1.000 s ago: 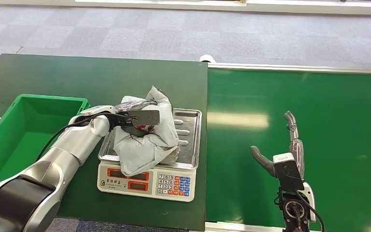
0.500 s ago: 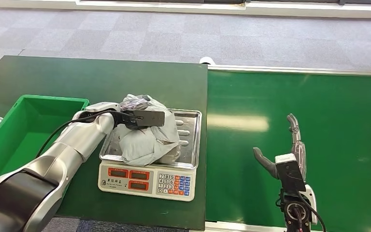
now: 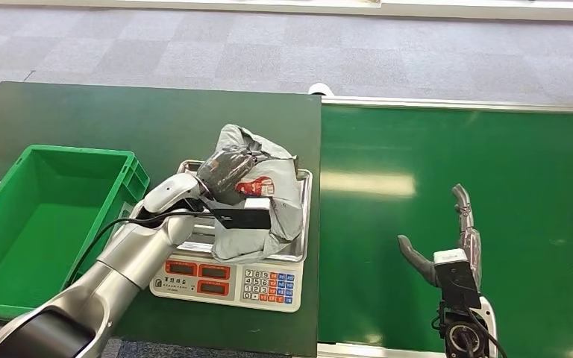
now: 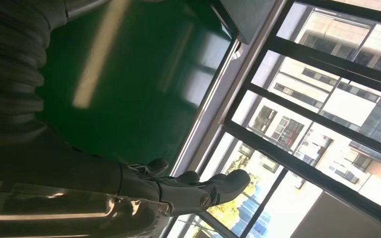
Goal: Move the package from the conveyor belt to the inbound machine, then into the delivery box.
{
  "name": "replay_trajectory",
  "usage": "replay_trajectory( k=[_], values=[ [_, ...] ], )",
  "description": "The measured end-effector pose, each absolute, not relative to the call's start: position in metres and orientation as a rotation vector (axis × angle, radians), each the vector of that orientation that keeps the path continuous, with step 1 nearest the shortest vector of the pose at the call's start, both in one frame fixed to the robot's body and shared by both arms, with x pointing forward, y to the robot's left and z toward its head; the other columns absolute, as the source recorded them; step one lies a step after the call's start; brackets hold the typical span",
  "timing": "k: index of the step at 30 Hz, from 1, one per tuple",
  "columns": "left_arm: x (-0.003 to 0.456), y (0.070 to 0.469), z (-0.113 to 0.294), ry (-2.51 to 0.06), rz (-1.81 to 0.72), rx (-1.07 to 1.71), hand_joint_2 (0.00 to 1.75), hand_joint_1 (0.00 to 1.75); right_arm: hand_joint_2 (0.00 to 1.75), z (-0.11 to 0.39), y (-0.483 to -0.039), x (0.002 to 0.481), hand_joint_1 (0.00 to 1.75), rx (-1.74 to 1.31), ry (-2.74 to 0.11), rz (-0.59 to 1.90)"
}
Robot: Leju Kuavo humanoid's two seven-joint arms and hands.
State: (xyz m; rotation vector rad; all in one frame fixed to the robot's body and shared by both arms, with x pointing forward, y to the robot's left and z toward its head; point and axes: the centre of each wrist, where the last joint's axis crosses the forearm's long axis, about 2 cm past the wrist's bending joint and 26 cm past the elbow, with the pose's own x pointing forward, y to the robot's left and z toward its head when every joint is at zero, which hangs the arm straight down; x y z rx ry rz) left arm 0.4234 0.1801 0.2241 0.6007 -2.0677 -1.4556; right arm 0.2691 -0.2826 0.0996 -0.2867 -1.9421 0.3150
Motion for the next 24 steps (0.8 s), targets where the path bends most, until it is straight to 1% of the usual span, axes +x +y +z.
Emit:
replay_trajectory(
  k=[6,11,15,21,24],
  values=[
    [0.415,0.194,0.240,-2.281,-1.167,0.807,1.75,1.75,1.75,0.100,-0.285,0.265,0.00,-0.292,-1.941,0.305],
    [0.417,0.222,0.245,-2.286,-0.972,0.978,1.75,1.75,1.75,0.099,-0.285,0.262,0.00,-0.296,-1.940,0.298],
    [0.420,0.239,0.247,-2.263,-0.911,1.049,1.75,1.75,1.75,0.099,-0.286,0.261,0.00,-0.297,-1.940,0.296],
    [0.421,0.246,0.247,-2.246,-0.879,1.068,1.75,1.75,1.75,0.099,-0.285,0.261,0.00,-0.296,-1.940,0.295],
    [0.422,0.254,0.246,-2.225,-0.821,1.068,1.75,1.75,1.75,0.099,-0.285,0.261,0.00,-0.296,-1.940,0.294]
  ],
)
